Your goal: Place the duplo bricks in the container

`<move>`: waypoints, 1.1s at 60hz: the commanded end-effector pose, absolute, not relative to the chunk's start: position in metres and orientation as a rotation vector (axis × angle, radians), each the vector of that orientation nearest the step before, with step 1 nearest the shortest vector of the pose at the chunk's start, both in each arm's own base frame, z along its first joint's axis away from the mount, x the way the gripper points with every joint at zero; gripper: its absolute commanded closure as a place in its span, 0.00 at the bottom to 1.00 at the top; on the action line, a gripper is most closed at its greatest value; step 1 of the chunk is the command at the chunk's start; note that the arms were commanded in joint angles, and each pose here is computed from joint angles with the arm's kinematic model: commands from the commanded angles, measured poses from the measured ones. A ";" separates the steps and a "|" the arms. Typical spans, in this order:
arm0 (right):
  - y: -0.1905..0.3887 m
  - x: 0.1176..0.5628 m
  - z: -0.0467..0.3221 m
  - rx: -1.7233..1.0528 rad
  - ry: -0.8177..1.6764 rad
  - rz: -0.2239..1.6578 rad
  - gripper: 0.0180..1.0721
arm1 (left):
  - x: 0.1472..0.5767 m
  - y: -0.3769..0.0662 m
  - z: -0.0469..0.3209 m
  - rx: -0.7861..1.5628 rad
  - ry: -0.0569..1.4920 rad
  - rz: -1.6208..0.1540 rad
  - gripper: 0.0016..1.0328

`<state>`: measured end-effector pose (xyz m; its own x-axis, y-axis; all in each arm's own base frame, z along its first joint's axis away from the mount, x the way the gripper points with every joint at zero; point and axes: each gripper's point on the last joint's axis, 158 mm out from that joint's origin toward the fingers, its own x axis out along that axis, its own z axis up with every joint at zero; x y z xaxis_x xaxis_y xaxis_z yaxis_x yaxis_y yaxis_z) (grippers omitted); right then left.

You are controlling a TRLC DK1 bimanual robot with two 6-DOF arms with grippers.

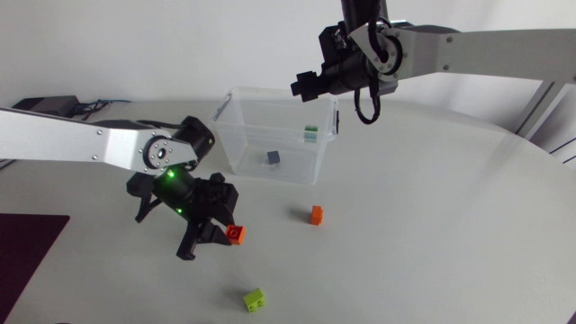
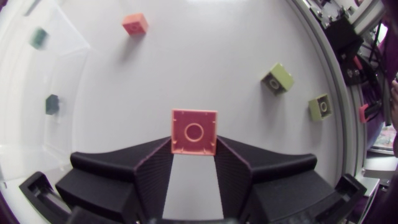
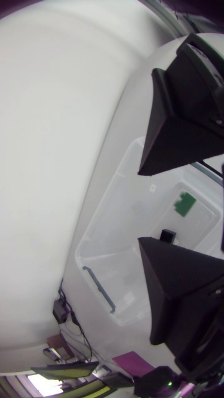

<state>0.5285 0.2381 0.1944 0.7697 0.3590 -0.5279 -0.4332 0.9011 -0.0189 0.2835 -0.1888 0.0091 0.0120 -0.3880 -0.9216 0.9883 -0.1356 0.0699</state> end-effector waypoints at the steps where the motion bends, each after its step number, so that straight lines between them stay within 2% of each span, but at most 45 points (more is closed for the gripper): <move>1: 0.239 0.525 0.206 -0.171 0.533 0.438 0.09 | 0.308 -0.195 0.049 1.003 0.709 -1.379 0.75; 4: 0.236 0.521 0.208 -0.172 0.536 0.437 0.05 | 0.319 -0.197 0.064 0.976 0.678 -1.347 0.75; 14: 0.220 0.502 0.217 -0.163 0.531 0.441 0.05 | 0.359 -0.206 0.113 0.869 0.591 -1.252 0.75; 28: 0.219 0.453 0.194 -0.356 0.513 0.619 0.05 | 0.432 -0.216 0.167 0.690 0.467 -1.042 0.74; 34: 0.201 0.445 0.169 -0.466 0.576 0.581 0.05 | 0.450 -0.223 0.171 0.644 0.451 -1.011 0.74; 41: 0.194 0.429 0.140 -0.471 0.666 0.608 0.05 | 0.473 -0.228 0.174 0.583 0.442 -0.973 0.74; 51: 0.190 0.393 0.105 -0.579 0.758 0.711 0.05 | 0.514 -0.221 0.182 0.492 0.434 -0.882 0.74; 57: 0.204 0.366 0.089 -0.609 0.761 0.907 0.05 | 0.529 -0.221 0.184 0.466 0.415 -0.836 0.74; 66: 0.199 0.350 0.069 -0.652 0.810 0.962 0.05 | 0.547 -0.222 0.180 0.450 0.419 -0.786 0.73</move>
